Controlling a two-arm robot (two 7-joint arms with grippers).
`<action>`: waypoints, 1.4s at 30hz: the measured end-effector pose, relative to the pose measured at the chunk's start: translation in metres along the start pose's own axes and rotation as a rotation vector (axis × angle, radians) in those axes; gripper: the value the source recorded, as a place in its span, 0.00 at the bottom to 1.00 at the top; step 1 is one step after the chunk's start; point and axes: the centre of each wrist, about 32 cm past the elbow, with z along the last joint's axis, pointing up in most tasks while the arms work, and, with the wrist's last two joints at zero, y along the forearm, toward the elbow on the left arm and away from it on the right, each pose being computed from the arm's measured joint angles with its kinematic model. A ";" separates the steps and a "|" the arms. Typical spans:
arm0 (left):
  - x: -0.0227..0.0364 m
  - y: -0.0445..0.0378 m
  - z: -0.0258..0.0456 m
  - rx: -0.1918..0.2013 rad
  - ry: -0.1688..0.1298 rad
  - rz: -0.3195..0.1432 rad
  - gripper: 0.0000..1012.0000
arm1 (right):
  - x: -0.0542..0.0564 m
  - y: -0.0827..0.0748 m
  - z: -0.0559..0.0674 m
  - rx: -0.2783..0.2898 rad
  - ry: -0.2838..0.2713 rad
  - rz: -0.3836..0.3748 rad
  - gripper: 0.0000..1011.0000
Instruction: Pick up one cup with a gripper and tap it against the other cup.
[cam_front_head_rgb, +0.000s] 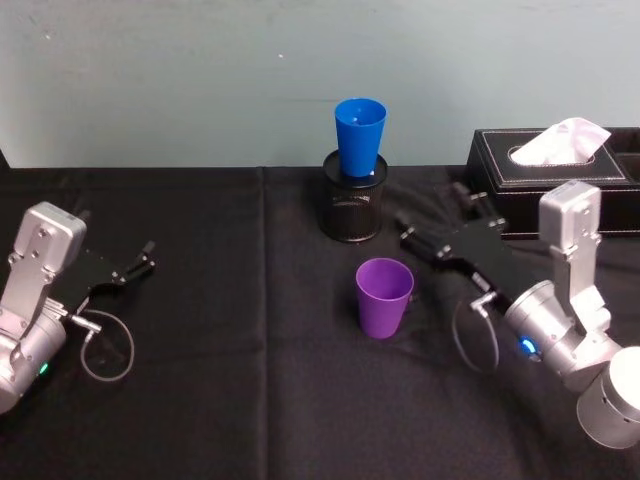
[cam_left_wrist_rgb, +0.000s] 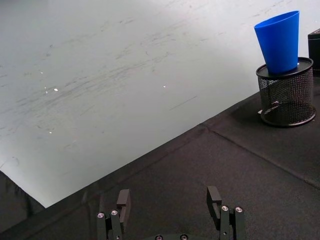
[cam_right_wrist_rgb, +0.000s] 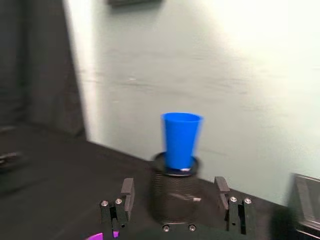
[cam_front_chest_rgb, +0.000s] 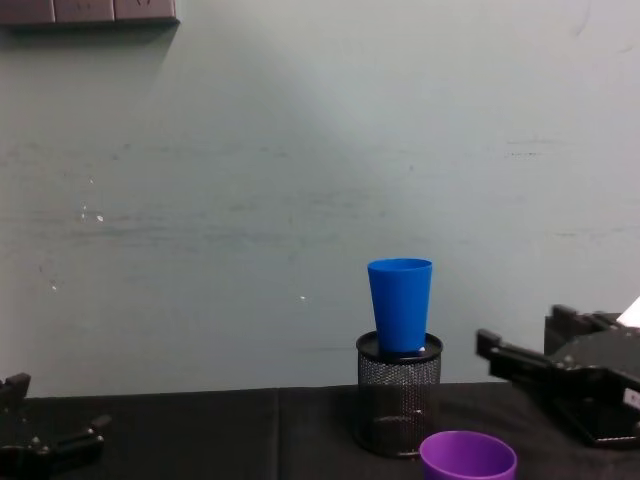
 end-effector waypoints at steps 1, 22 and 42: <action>0.0000 0.0000 0.0000 0.000 0.000 0.000 0.99 | -0.001 -0.001 0.001 -0.009 -0.010 -0.045 0.99; 0.0000 0.0000 0.0000 0.000 0.000 0.000 0.99 | -0.008 -0.003 -0.003 -0.253 -0.036 -0.281 0.99; 0.0000 0.0000 0.0000 0.000 0.000 0.000 0.99 | -0.009 -0.003 -0.003 -0.250 -0.036 -0.277 0.99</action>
